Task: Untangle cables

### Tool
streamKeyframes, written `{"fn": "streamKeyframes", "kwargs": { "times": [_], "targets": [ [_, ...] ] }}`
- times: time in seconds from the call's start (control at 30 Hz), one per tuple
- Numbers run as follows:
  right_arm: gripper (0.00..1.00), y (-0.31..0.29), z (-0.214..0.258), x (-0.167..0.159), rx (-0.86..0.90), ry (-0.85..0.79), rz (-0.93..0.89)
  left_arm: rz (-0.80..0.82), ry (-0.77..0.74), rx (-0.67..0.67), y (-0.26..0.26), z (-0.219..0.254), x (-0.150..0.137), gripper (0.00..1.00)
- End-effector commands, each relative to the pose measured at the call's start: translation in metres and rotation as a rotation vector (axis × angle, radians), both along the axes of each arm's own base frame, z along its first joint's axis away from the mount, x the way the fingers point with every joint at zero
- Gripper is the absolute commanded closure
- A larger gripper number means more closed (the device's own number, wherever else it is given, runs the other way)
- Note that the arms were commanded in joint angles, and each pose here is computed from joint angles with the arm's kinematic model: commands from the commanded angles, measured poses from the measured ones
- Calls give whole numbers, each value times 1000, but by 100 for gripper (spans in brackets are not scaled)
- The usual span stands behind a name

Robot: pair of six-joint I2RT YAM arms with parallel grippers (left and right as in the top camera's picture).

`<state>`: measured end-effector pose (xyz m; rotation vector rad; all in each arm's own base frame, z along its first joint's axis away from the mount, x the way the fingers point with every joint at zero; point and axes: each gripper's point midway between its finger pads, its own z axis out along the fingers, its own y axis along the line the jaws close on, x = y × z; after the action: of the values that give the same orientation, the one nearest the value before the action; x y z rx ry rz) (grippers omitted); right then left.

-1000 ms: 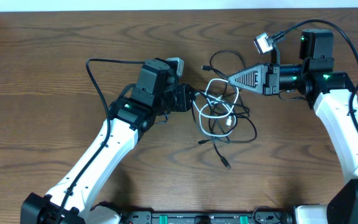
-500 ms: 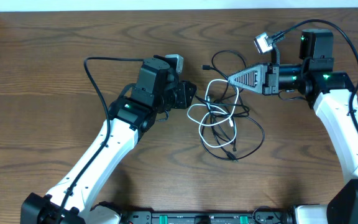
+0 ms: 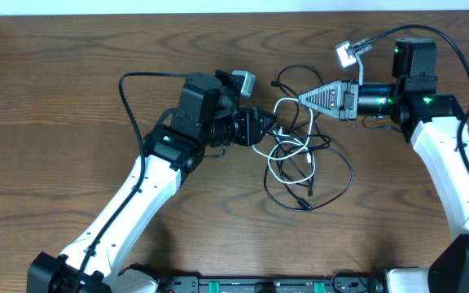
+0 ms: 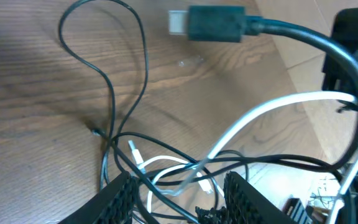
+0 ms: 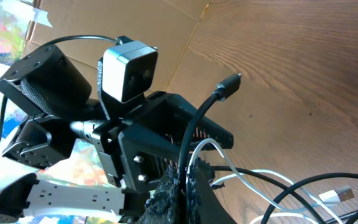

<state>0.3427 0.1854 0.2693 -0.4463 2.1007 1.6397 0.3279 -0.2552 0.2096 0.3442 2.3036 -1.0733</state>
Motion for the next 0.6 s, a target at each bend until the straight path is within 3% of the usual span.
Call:
{"fn": "streamKeyframes", "kwargs": {
  "times": [0.0, 0.33, 0.47, 0.57],
  "targets": [
    [99, -1, 2, 1, 3, -9, 2, -41, -23, -17, -5, 7, -1, 54],
    [99, 0, 1, 1, -3, -12, 0, -47, -24, -10, -5, 5, -2, 49],
    [99, -2, -3, 5, -28, -13, -25, -97, -45, 58, 0, -6, -9, 49],
    [99, -2, -4, 6, -35, -13, -32, -20, -57, 137, 14, -16, 2, 49]
  ]
}}
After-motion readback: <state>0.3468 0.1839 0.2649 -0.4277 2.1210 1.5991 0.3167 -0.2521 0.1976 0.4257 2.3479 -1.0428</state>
